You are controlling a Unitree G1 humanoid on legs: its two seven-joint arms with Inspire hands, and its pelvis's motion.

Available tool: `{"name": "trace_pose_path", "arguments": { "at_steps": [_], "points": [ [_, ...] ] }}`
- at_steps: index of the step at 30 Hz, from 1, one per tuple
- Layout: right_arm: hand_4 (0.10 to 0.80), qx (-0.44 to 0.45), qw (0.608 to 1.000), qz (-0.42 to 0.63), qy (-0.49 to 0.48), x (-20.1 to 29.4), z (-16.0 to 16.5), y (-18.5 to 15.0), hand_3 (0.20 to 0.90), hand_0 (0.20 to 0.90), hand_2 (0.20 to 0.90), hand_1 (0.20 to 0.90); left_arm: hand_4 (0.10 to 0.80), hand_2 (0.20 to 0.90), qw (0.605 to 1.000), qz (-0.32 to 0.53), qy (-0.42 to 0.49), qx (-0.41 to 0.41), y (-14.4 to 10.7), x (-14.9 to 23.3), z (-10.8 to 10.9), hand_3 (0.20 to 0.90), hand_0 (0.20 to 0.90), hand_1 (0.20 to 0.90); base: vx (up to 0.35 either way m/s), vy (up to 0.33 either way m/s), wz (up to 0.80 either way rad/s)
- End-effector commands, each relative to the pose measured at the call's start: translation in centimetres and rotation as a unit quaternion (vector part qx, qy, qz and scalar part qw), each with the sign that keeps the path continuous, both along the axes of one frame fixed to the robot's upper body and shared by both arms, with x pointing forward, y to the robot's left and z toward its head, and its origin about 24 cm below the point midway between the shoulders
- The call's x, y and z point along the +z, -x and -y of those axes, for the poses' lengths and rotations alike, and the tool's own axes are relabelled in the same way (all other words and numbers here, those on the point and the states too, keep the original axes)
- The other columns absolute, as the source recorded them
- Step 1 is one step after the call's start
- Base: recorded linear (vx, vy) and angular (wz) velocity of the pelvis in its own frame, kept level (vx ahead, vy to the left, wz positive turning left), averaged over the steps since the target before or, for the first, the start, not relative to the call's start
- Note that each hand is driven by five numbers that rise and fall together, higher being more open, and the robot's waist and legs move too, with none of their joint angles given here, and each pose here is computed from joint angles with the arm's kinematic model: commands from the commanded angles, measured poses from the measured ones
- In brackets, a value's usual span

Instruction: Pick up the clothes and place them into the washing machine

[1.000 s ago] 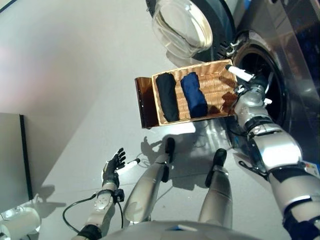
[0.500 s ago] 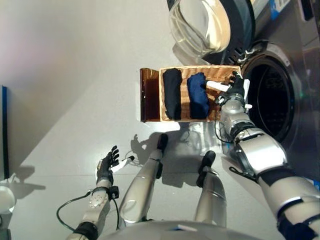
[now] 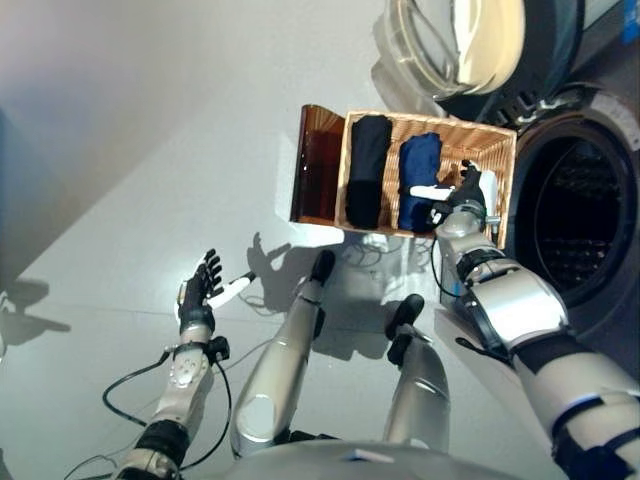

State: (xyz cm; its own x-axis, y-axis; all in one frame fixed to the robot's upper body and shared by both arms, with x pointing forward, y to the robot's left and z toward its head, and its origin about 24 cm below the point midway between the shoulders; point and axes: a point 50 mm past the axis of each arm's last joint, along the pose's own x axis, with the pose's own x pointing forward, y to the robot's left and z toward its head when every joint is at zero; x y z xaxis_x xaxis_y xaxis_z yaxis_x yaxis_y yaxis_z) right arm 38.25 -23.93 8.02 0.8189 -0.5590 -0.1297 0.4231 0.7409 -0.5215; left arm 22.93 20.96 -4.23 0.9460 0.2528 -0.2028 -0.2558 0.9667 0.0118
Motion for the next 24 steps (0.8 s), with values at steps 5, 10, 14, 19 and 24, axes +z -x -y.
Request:
{"name": "trace_pose_path", "arguments": {
  "at_steps": [5, 10, 14, 19, 24],
  "points": [
    [0.8, -0.023, 0.995, 0.023, 0.096, 3.2, 1.8, -0.6, 0.9, 0.9, 0.9, 0.9, 0.8, 0.9, 0.991, 0.128, -0.011, 0.036, -1.5, 4.7, -0.7, 0.9, 0.9, 0.9, 0.017, 0.008, 0.11],
    [0.682, -0.048, 0.991, 0.018, 0.122, 4.2, 3.6, -0.2, 0.735, 0.735, 0.735, 0.735, 0.8, 0.9, 0.992, 0.126, -0.009, 0.02, -1.7, 4.5, 0.2, 0.9, 0.9, 0.9, 0.007, 0.011, 0.07],
    [0.429, -0.087, 0.988, 0.006, 0.131, 4.3, 5.9, 0.7, 0.381, 0.381, 0.381, 0.381, 0.8, 0.9, 0.992, 0.127, -0.007, -0.001, -1.7, 4.6, 1.1, 0.9, 0.9, 0.9, 0.012, -0.006, 0.09],
    [0.3, -0.135, 0.98, -0.005, 0.143, 4.6, 8.8, 2.1, 0.2, 0.2, 0.2, 0.2, 0.8, 0.9, 0.992, 0.128, -0.014, -0.015, -1.7, 4.6, 1.7, 0.9, 0.9, 0.9, 0.008, 0.019, 0.16],
    [0.3, -0.167, 0.973, -0.018, 0.161, 4.9, 11.2, 3.5, 0.2, 0.2, 0.2, 0.2, 0.8, 0.9, 0.991, 0.131, -0.015, -0.028, -1.3, 4.7, 2.0, 0.9, 0.9, 0.9, 0.005, 0.033, 0.07]
  ]
}}
